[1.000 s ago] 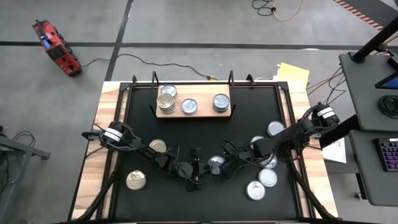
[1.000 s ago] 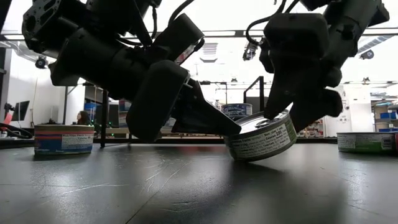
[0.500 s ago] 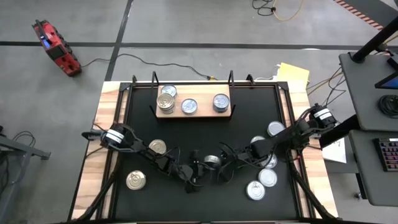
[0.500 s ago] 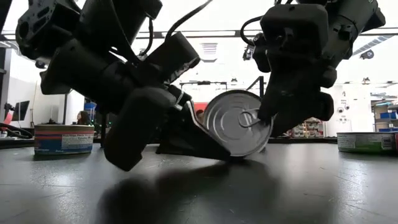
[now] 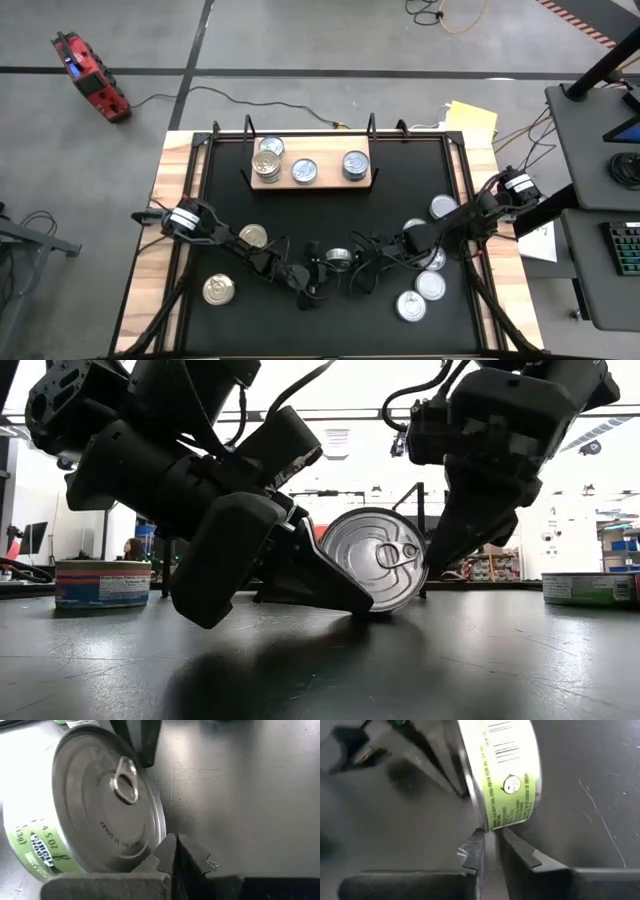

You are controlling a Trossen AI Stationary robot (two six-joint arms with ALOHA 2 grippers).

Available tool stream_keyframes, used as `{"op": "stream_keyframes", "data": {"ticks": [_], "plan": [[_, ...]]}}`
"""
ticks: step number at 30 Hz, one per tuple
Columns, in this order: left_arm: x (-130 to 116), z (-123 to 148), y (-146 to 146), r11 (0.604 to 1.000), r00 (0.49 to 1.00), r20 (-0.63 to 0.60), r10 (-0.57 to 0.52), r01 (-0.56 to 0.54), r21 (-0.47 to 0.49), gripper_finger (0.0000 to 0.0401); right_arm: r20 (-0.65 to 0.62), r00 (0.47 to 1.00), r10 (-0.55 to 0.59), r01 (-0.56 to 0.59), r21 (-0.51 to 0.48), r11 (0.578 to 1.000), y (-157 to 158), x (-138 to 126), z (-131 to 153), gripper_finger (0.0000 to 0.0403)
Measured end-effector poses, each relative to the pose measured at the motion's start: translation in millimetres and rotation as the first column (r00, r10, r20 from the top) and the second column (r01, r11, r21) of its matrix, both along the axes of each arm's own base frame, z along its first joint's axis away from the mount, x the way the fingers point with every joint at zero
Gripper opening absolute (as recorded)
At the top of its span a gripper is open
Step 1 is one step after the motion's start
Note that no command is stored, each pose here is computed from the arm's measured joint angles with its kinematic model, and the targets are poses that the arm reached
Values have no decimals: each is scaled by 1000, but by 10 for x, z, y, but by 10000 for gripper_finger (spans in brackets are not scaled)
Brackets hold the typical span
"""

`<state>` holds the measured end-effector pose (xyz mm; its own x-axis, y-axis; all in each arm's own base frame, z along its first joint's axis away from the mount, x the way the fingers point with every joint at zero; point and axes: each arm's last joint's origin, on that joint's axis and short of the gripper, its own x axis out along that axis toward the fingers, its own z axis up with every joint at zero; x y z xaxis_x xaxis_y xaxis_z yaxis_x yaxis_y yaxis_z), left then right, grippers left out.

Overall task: Stack canned seafood by type on shelf
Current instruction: Put the green tuna can on the shelf

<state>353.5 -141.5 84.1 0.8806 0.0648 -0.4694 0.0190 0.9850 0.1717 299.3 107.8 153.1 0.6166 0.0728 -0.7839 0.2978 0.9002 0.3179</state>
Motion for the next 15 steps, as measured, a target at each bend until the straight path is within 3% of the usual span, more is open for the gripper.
{"op": "stream_keyframes", "data": {"ticks": [7, 15], "plan": [[-13, -6, 6, 1000, 1000, -3, 3, -4, -4, 0, -125, 991, 40, -52, -91, 994, -44, -107, -66, 158], [-4, -1, 26, 1000, 1000, -1, 9, -9, -5, 0, -21, 995, 102, -104, -169, 980, -43, -3, 22, 287]]}}
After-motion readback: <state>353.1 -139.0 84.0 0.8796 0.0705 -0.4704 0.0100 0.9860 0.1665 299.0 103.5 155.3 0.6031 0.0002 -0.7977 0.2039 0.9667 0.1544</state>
